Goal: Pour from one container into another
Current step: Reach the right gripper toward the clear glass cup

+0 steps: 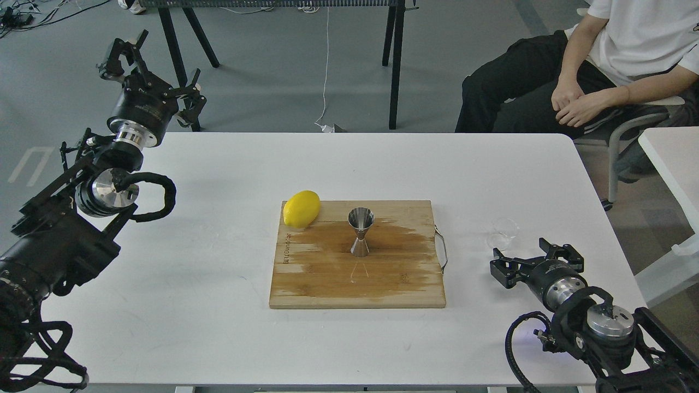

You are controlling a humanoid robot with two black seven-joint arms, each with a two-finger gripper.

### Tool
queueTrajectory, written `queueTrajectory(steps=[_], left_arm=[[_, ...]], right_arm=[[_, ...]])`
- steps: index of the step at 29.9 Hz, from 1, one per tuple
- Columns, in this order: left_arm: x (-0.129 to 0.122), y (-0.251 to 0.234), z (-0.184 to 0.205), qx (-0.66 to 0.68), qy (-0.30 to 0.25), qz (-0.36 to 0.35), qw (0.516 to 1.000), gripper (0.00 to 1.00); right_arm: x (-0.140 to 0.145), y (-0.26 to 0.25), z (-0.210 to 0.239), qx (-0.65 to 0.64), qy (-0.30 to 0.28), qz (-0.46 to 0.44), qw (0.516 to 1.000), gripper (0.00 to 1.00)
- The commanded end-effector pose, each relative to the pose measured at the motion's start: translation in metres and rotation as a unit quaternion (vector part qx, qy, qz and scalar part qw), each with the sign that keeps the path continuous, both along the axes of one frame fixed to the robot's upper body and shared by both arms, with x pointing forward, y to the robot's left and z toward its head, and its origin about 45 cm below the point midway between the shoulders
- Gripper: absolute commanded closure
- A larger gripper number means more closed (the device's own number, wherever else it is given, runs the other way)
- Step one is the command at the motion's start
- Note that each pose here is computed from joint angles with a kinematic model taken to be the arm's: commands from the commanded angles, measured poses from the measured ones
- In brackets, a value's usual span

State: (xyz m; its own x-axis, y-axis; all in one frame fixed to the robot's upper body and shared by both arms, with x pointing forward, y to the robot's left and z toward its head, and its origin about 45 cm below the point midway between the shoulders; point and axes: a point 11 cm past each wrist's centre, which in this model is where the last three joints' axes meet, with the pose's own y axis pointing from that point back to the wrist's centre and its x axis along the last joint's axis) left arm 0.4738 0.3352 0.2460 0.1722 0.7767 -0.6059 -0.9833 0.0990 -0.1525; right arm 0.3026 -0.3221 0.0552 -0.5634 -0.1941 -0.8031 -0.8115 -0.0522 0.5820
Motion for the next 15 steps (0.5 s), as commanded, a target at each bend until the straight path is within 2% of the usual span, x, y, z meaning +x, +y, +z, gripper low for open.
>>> queueTrajectory(steps=[1, 15], left_arm=[[0.001, 0.006, -0.001, 0.004, 0.002, 0.007, 1.0, 0.0], [0.001, 0.005, 0.0, 0.005, 0.002, 0.005, 1.0, 0.0]], right_arm=[[0.007, 0.003, -0.005, 0.0, 0.004, -0.006, 1.0, 0.0], [0.021, 0.008, -0.01, 0.002, 0.006, -0.003, 1.0, 0.07]])
